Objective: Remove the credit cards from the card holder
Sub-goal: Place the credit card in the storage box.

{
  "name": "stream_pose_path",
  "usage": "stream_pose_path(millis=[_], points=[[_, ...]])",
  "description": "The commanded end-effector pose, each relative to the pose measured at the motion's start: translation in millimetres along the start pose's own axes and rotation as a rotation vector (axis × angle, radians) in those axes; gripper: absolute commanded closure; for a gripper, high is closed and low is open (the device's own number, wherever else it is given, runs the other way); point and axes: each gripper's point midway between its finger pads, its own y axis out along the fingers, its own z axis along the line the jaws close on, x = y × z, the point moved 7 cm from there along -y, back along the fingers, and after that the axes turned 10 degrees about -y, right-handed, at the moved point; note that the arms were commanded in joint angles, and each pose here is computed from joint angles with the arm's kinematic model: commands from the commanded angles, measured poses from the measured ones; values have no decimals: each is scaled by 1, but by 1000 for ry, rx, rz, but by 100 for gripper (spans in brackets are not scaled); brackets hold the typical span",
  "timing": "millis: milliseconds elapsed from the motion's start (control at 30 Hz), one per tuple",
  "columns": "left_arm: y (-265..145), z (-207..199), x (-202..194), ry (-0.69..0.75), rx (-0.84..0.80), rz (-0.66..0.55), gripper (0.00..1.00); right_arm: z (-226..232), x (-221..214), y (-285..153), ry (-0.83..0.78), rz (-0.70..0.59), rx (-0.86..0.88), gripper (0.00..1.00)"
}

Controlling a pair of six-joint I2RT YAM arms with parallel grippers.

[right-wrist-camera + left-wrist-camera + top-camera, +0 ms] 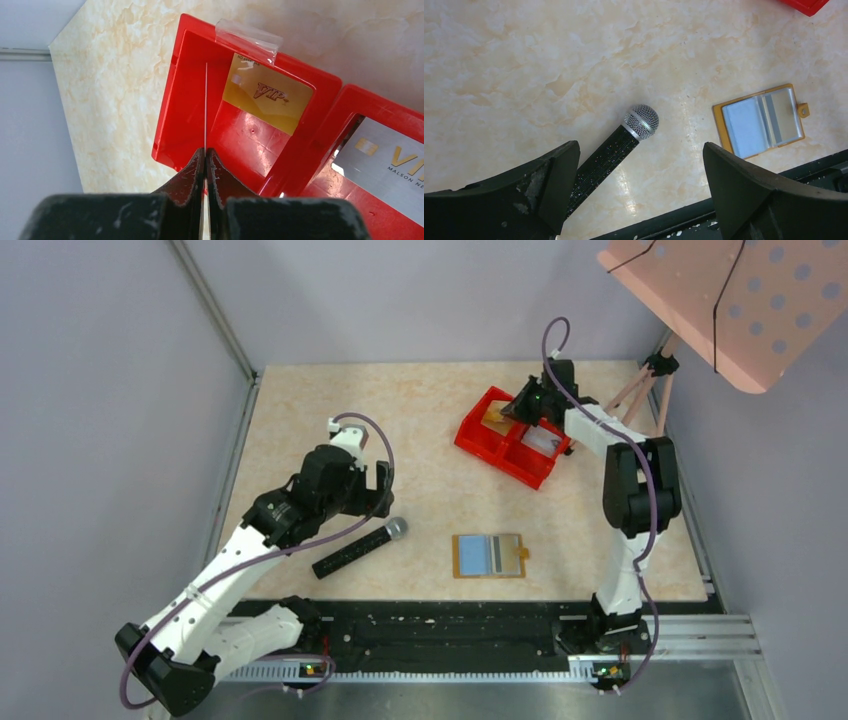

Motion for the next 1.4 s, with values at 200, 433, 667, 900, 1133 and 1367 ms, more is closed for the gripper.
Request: stream_pose_path(millis=[200,433,667,900,1133,1367], points=[[-4,-3,6,11,-42,-43,1,1,19,12,44,-45,-27,100],[-6,-3,7,11,-44,-56,1,-3,22,19,67,-45,-62,98],[-7,-3,6,10,-46,-55,2,-6,25,24,92,-50,-78,88],[-8,-2,7,10,-45,-67,2,-10,25,27,102,-45,-94,85],[-8,-2,6,11,-44,-65,2,-14,27,29,108,-49,-112,82],[-9,-2,7,10,-50,-70,2,-15,31,31,106,-54,-124,79]])
